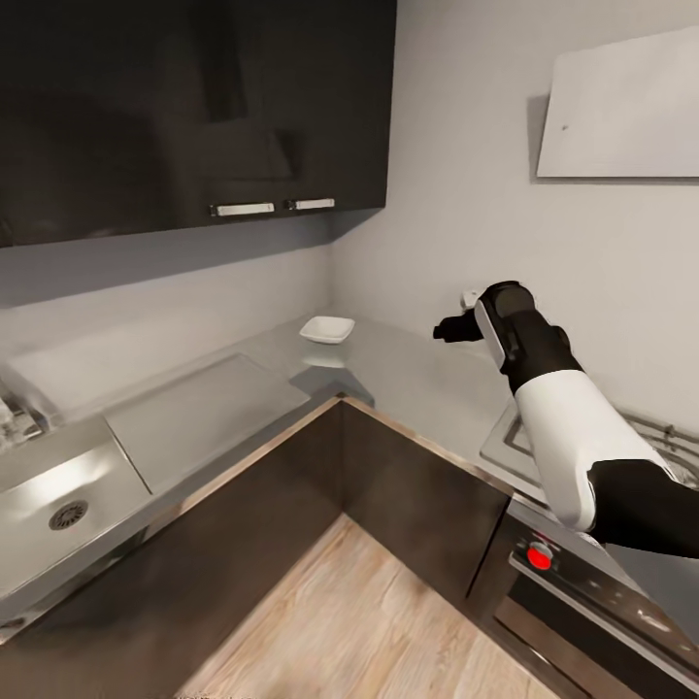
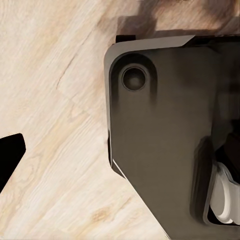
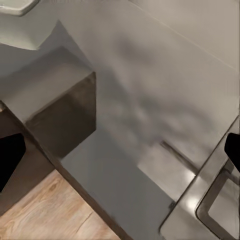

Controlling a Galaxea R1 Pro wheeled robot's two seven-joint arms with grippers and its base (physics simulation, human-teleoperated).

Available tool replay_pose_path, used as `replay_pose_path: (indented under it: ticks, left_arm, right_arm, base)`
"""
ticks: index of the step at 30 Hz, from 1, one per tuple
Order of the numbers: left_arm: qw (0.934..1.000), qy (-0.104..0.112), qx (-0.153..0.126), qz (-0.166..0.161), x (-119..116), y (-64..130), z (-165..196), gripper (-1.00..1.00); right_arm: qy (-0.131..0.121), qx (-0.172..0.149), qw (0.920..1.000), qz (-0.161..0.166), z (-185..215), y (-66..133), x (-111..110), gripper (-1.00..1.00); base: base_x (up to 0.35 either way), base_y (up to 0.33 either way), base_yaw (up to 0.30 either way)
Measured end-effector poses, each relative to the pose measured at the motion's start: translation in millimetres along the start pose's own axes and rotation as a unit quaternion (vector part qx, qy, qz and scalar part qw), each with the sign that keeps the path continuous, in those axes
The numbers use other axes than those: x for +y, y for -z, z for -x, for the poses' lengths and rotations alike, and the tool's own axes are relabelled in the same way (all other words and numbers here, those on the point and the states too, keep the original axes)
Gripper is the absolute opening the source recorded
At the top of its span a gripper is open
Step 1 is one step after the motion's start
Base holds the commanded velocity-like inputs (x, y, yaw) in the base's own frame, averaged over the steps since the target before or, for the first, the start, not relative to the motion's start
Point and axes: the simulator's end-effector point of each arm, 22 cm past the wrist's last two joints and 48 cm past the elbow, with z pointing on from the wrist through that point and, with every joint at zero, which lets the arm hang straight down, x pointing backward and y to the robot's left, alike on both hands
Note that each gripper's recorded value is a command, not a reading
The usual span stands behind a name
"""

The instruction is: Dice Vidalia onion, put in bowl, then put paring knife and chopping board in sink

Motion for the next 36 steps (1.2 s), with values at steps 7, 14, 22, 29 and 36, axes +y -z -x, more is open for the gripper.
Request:
replay_pose_path:
  ticks: [7,14,22,29,36]
  left_arm:
    - [1.0,0.0,0.0,0.0,0.0,0.0,-0.2,1.0]
    - [1.0,0.0,0.0,0.0,0.0,0.0,0.1,1.0]
    - [1.0,0.0,0.0,0.0,-0.1,0.0,0.2,1.0]
    - [1.0,0.0,0.0,0.0,0.0,0.1,0.2,1.0]
    - [1.0,0.0,0.0,0.0,0.0,0.1,0.1,1.0]
  right_arm:
    - [0.0,0.0,1.0,0.0,0.0,0.1,0.2,1.0]
    - [0.0,0.0,1.0,-0.001,-0.1,0.1,-1.0,1.0]
    - [0.001,0.0,1.0,-0.002,-0.1,0.3,-1.2,1.0]
    - [0.002,-0.001,1.0,-0.003,0.1,0.3,-2.0,1.0]
    - [0.002,-0.001,1.0,-0.002,0.2,0.5,-1.4,1.0]
  base:
    - [0.139,-0.255,0.275]
    - [0.157,-0.284,0.268]
    - [0.188,-0.278,0.07]
    - [0.252,-0.136,0.002]
    - [0.298,0.099,0.0]
